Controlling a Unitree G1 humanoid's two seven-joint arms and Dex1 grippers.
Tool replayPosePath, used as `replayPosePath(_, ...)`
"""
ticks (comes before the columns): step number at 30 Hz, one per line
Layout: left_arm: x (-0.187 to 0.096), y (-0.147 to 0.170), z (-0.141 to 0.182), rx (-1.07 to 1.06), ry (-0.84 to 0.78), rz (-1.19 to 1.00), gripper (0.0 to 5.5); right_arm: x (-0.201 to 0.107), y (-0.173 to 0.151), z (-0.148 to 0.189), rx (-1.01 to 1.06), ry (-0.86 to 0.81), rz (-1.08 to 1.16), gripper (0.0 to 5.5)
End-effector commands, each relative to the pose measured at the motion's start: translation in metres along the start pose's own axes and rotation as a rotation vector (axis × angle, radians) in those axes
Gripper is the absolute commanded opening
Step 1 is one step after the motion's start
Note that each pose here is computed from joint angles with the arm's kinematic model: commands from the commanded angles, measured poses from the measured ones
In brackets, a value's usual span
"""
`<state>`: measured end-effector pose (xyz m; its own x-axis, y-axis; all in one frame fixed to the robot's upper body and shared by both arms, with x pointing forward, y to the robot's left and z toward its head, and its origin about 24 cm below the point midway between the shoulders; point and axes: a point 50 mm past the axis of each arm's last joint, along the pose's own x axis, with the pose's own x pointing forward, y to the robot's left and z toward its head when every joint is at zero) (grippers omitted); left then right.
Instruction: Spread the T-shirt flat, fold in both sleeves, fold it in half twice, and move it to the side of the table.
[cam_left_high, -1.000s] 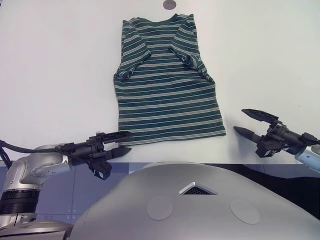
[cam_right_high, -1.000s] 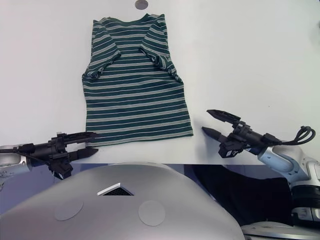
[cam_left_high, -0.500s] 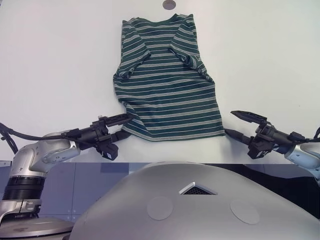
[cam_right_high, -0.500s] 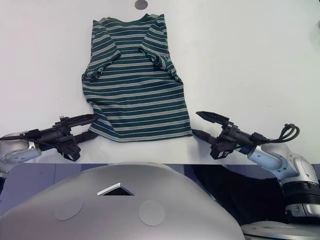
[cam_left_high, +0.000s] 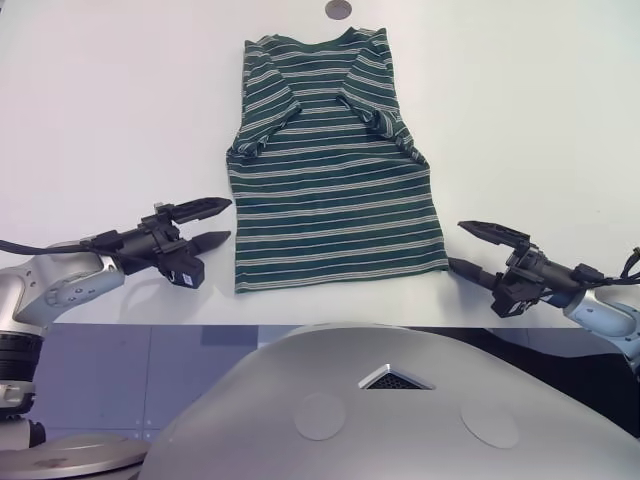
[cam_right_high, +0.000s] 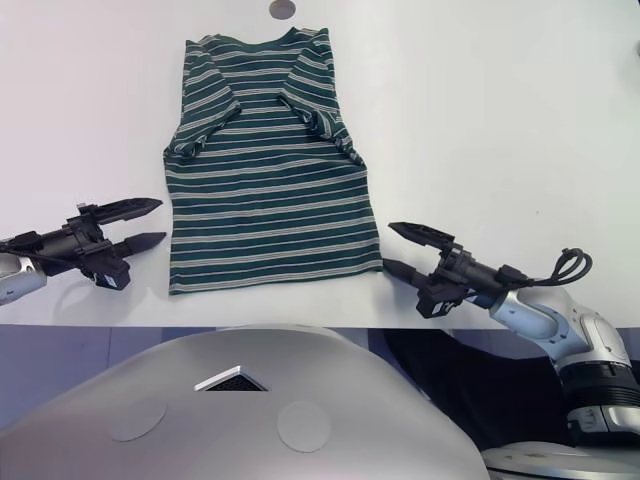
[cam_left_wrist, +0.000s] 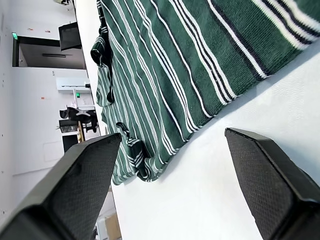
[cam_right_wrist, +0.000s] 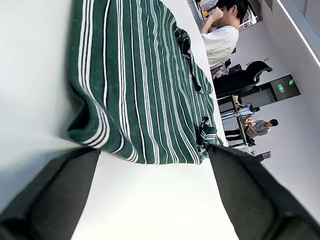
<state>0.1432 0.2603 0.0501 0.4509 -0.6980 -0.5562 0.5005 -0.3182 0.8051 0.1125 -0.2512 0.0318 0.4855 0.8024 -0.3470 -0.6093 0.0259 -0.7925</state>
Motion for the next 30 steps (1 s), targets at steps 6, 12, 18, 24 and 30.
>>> replayPosePath(6, 0.006, -0.052, 0.052, -0.092, -0.226, -0.360, 3.84, -0.002, 0.006, -0.013, 0.012, 0.081, 0.070, 3.98)
replayPosePath(12, -0.005, -0.053, 0.036, -0.086, -0.183, -0.357, 3.84, 0.002, 0.006, -0.009, 0.007, 0.066, 0.072, 3.98)
replayPosePath(18, -0.015, -0.071, 0.014, -0.109, -0.129, -0.369, 3.84, -0.006, 0.000, -0.014, -0.098, 0.096, 0.110, 3.98)
replayPosePath(24, -0.019, -0.084, 0.005, -0.128, -0.112, -0.371, 3.84, 0.005, -0.010, -0.020, -0.308, 0.109, 0.115, 3.98)
replayPosePath(30, -0.019, -0.078, 0.008, -0.117, -0.148, -0.353, 3.84, 0.007, 0.026, 0.005, -0.212, -0.046, 0.191, 3.98)
